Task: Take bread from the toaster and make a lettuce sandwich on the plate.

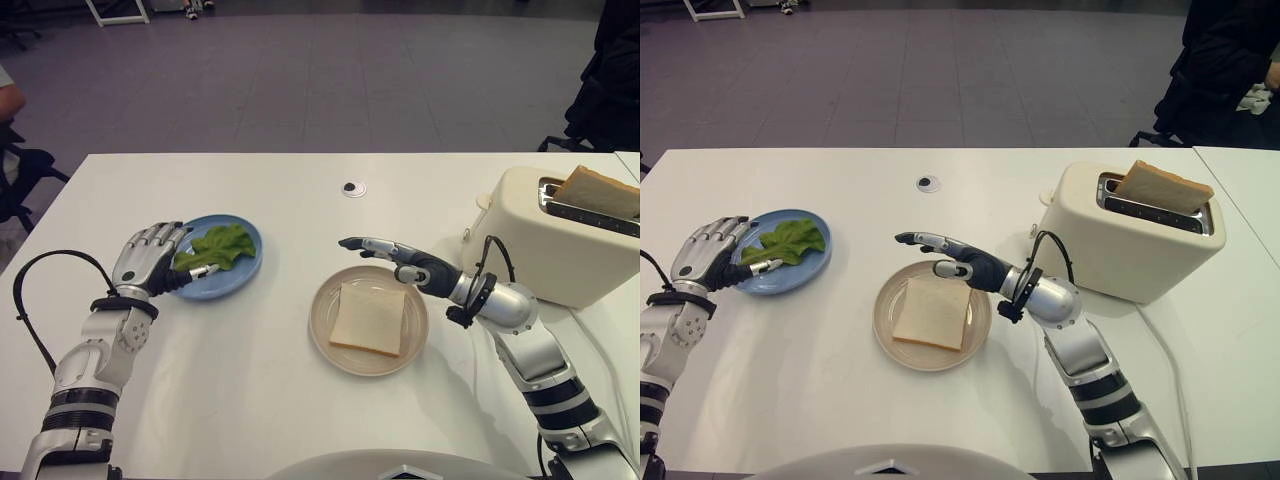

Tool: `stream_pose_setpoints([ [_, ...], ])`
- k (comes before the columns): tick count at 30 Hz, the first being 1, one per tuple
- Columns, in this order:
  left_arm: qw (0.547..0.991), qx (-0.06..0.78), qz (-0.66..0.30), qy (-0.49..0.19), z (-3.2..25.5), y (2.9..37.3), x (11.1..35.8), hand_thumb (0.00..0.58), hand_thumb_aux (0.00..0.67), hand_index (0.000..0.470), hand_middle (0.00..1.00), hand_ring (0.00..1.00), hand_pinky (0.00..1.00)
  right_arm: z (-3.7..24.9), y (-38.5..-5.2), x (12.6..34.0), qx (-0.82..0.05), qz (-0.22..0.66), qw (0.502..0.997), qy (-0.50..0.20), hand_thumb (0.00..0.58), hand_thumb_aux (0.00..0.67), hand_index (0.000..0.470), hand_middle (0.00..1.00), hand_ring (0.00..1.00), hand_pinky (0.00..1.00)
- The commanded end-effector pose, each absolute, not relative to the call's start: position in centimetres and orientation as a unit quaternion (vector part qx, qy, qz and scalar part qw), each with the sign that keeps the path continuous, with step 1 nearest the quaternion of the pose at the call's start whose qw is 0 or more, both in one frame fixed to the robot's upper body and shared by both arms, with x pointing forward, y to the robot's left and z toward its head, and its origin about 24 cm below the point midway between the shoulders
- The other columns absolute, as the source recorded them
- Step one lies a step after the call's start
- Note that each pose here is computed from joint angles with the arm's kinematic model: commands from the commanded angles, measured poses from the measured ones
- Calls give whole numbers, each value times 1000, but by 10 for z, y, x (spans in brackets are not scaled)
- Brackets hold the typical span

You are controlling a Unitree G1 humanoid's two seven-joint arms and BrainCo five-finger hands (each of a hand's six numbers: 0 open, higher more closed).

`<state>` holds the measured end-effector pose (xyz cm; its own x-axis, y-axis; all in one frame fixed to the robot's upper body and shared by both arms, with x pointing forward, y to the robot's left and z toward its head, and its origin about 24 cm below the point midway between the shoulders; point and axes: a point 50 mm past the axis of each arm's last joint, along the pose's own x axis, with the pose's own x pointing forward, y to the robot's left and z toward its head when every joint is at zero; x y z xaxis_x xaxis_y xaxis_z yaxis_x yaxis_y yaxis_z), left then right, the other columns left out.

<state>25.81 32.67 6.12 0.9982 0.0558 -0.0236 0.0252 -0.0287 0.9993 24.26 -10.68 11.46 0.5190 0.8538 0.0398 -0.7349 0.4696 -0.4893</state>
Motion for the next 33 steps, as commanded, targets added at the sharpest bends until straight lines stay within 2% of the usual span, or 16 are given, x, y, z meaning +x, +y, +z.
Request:
stream_pose_setpoints([
  [1,669,741,-2,55,46,335,261,216,139,98,0,0,0,112,-111,236,-196,472,848,-141,0,0,0,0,0,0],
  [2,667,743,-4,60,41,336,262,140,87,61,0,0,0,112,-110,235,-193,473,848,-142,0,0,0,0,0,0],
  [4,665,744,-10,66,35,335,265,164,102,72,0,0,0,112,-109,234,-190,475,847,-144,0,0,0,0,0,0],
  [5,665,744,-14,65,33,334,266,244,160,112,0,0,0,113,-109,234,-189,475,847,-146,0,0,0,0,0,0],
  [6,666,743,-17,63,31,332,268,382,279,195,0,0,0,113,-109,234,-189,475,847,-146,0,0,0,0,0,0],
  [8,669,741,-18,56,31,330,270,511,439,308,0,0,0,113,-110,234,-189,474,847,-148,0,0,0,0,0,0],
  [10,674,737,-19,50,32,329,271,553,525,369,0,0,0,113,-110,234,-189,473,847,-150,0,0,0,0,0,0],
  [11,677,734,-20,47,31,328,271,578,636,446,0,0,0,114,-110,234,-189,473,847,-151,0,0,0,0,0,0],
  [12,679,732,-21,45,31,328,271,580,670,470,0,0,0,114,-110,234,-190,473,847,-152,0,0,0,0,0,0],
  [18,698,715,-19,25,36,323,272,580,670,470,0,0,0,114,-109,233,-194,474,844,-158,0,0,0,0,0,0],
  [24,698,716,-12,-10,49,318,271,580,670,470,0,0,0,113,-109,233,-198,472,844,-161,0,0,0,0,0,0],
  [29,678,729,55,-74,103,321,268,580,670,470,0,0,0,117,-113,236,-201,455,850,-174,0,0,0,0,0,0],
  [33,681,710,70,-162,145,287,261,580,670,470,0,0,0,124,-128,242,-194,415,869,-188,0,0,0,0,0,0],
])
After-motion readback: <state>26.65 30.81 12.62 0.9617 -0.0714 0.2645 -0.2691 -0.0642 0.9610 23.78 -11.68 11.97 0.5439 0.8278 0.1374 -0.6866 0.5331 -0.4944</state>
